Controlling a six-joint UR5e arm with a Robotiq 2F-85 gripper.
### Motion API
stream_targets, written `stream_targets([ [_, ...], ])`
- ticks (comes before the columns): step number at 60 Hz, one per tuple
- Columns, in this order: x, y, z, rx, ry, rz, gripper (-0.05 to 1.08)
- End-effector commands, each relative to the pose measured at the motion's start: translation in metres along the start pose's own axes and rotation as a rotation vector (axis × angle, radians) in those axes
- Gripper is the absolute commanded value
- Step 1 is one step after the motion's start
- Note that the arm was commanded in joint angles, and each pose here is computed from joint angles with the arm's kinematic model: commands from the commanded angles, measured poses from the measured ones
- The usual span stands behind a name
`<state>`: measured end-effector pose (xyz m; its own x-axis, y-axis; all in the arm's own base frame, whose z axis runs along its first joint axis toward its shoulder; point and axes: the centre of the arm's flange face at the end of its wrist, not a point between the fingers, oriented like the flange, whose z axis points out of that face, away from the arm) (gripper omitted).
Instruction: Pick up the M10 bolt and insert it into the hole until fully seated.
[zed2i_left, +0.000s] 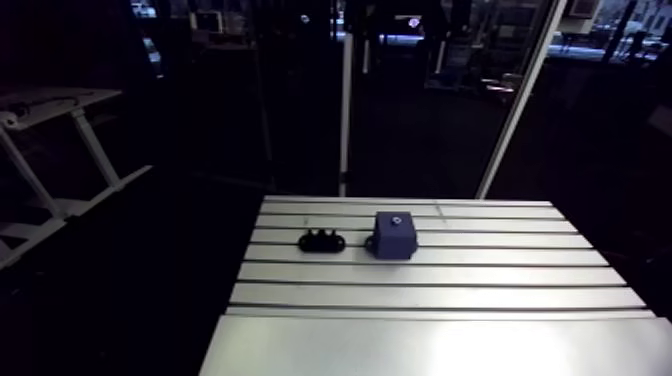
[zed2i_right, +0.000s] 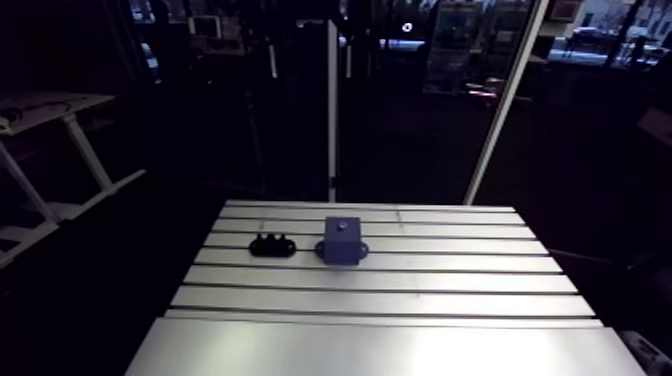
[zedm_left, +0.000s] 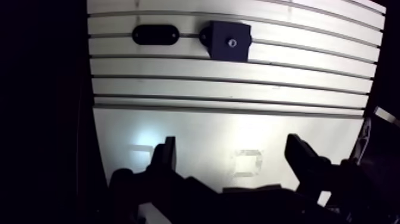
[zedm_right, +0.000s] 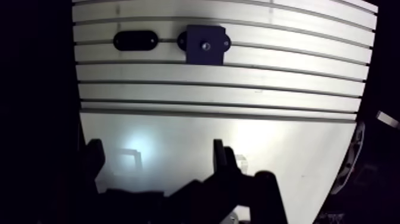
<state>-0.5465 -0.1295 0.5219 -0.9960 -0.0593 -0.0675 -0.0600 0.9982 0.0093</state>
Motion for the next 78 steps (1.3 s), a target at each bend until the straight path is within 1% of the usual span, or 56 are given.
stream_targets([
  [1,-0.016,-0.001,-0.022,-0.001,0.053,0.004,0.01],
  [18,-0.015,0.001,-0.018,-0.002,0.045,0.002,0.01],
  [23,-0.014,0.006,-0.009,-0.003,0.028,0.008,0.01],
  [24,-0.014,0.007,-0.004,-0.003,0.020,0.009,0.01],
  [30,-0.014,0.008,0.004,-0.004,0.010,0.009,0.01],
  [33,-0.013,0.008,0.007,-0.004,0.010,0.011,0.01],
  [41,-0.011,0.007,0.020,-0.005,0.027,0.007,0.01],
  [52,-0.011,0.006,0.018,-0.002,0.039,0.007,0.01],
  [78,-0.012,0.003,0.017,0.000,0.040,0.001,0.01],
])
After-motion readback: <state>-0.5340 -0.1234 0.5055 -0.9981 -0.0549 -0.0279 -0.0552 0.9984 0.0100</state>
